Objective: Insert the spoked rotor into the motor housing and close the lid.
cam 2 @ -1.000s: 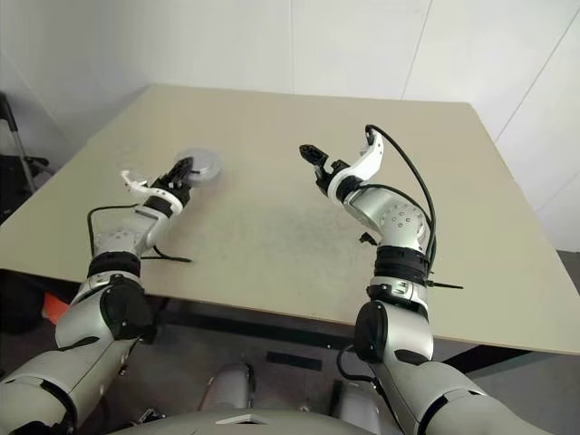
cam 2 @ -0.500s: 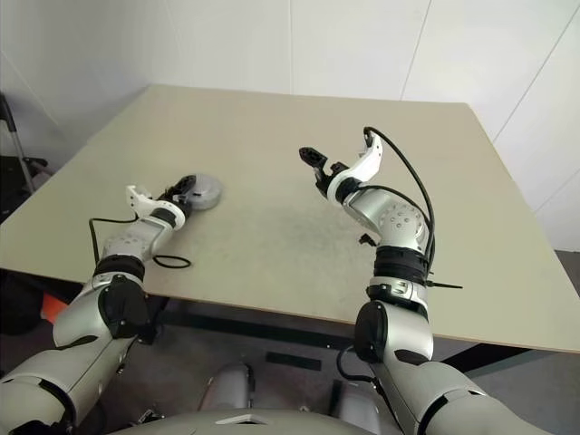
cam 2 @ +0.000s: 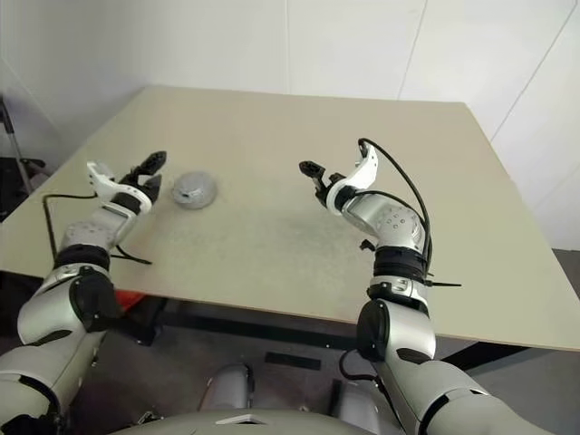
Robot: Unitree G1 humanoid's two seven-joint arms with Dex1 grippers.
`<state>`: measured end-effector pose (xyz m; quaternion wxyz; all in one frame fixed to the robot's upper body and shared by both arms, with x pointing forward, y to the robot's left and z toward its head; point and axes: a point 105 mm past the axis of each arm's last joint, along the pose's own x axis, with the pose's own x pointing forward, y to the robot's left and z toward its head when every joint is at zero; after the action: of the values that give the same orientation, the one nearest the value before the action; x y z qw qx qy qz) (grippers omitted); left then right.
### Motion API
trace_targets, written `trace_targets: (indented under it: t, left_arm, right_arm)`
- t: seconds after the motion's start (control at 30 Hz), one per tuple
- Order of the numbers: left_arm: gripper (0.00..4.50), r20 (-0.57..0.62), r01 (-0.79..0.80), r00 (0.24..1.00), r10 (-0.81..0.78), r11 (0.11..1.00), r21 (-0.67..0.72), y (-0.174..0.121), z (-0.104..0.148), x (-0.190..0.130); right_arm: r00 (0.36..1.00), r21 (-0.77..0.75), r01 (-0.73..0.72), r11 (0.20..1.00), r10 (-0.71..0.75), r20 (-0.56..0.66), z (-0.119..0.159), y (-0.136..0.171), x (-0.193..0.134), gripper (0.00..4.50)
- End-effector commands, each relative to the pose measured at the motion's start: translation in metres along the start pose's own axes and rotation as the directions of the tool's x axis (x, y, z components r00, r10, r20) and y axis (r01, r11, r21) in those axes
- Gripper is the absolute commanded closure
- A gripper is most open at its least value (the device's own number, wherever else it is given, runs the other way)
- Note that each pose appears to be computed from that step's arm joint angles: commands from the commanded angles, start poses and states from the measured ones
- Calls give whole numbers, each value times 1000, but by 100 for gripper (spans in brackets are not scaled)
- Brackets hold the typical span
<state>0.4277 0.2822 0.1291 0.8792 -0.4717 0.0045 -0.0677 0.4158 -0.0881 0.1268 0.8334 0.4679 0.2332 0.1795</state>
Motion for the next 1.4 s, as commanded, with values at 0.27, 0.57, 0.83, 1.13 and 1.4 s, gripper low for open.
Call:
trace_targets:
  t: [0.27, 0.57, 0.83, 1.13, 1.4]
  left_arm:
    - [2, -5, 175, 984, -179, 957, 231, -54, 23, 15]
    - [2, 1, 384, 900, -436, 794, 471, -132, 1, 31]
    - [2, -420, 672, 741, -524, 575, 467, -157, -107, 15]
    - [2, -740, 795, 592, -320, 383, 470, -103, -187, -18]
    - [2, -728, 788, 606, -319, 363, 497, -100, -179, -11]
  right_arm:
    - [993, -165, -56, 985, 72, 94, 24, 24, -4, 0]
    - [918, -725, 171, 668, 160, 363, 79, 34, -33, 0]
    - [965, -888, 88, 451, 181, 187, 82, 11, -62, 0]
    - [994, -946, -108, 305, 26, -105, 37, -36, -87, 0]
    - [998, -947, -65, 313, 12, -65, 42, -40, -89, 0]
